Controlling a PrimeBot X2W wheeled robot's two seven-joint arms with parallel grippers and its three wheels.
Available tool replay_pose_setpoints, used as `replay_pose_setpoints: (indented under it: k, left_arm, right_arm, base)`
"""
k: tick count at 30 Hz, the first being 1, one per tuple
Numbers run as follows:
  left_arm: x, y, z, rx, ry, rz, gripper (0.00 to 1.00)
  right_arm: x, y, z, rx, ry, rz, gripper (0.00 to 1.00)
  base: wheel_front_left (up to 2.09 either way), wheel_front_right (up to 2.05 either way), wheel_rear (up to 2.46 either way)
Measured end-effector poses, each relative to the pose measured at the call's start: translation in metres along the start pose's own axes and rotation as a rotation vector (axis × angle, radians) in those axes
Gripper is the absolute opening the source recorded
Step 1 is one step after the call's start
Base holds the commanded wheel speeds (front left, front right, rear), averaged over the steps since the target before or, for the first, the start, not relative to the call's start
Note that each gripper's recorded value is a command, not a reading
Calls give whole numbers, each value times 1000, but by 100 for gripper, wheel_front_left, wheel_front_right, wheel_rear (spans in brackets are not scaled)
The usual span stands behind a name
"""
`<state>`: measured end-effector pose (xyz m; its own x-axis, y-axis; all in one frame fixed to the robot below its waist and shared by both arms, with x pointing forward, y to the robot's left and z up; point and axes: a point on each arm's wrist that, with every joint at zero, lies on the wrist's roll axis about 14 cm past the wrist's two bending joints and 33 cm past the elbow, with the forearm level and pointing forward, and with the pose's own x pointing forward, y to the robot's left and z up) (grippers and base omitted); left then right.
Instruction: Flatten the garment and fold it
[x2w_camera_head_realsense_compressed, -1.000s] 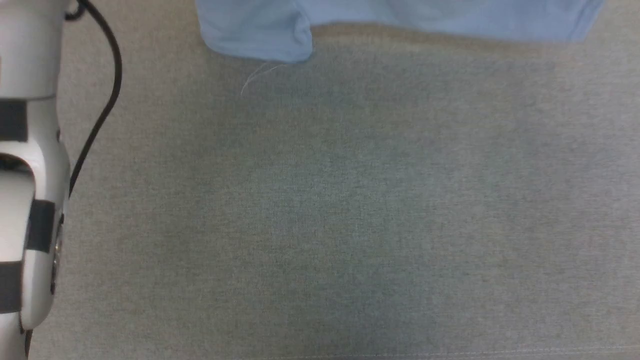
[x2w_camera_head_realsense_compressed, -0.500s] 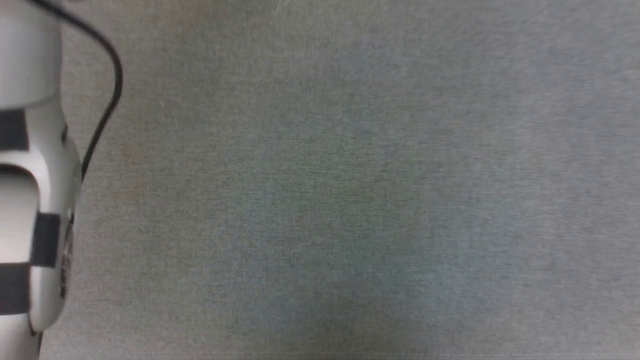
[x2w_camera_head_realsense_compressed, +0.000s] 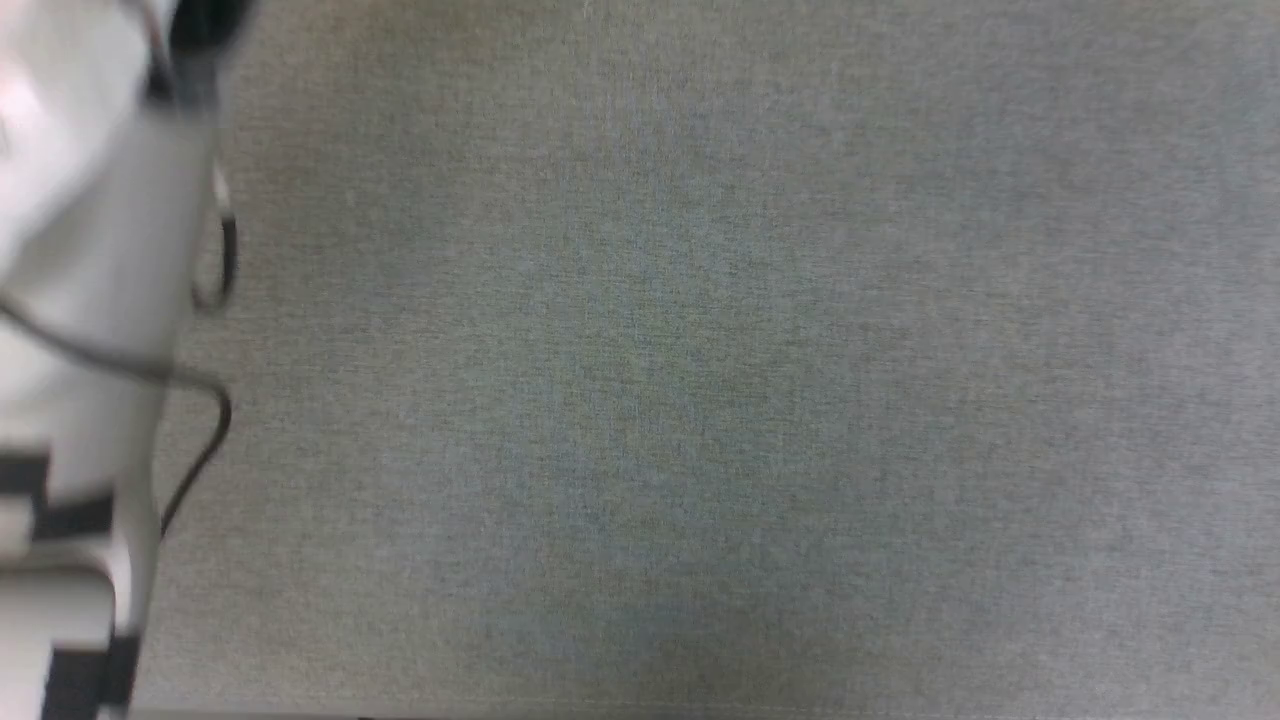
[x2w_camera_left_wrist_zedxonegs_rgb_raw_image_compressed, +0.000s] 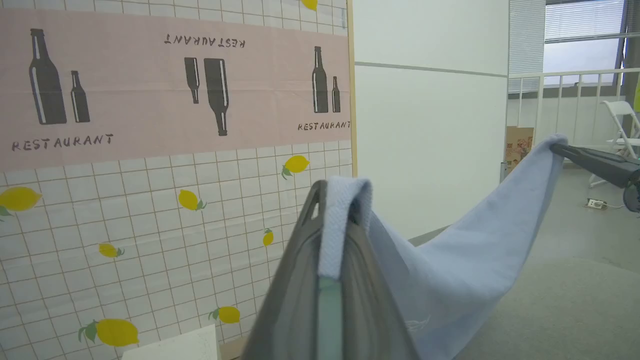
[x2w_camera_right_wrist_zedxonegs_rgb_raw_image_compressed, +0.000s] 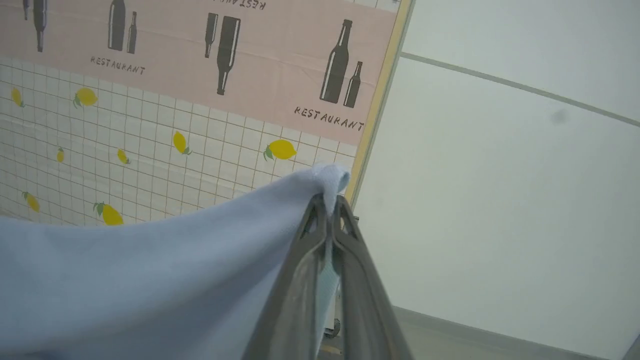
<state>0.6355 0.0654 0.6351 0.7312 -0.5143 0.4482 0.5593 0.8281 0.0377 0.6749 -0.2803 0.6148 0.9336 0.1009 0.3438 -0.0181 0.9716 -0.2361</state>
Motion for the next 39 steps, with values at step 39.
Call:
replay_pose_setpoints:
  k: [39]
  left_arm:
    - [-295, -118, -39, -375, 658, 260, 0]
  right_arm:
    - [-316, 54, -32, 348, 624, -73, 0]
  base:
    - [0, 0, 0]
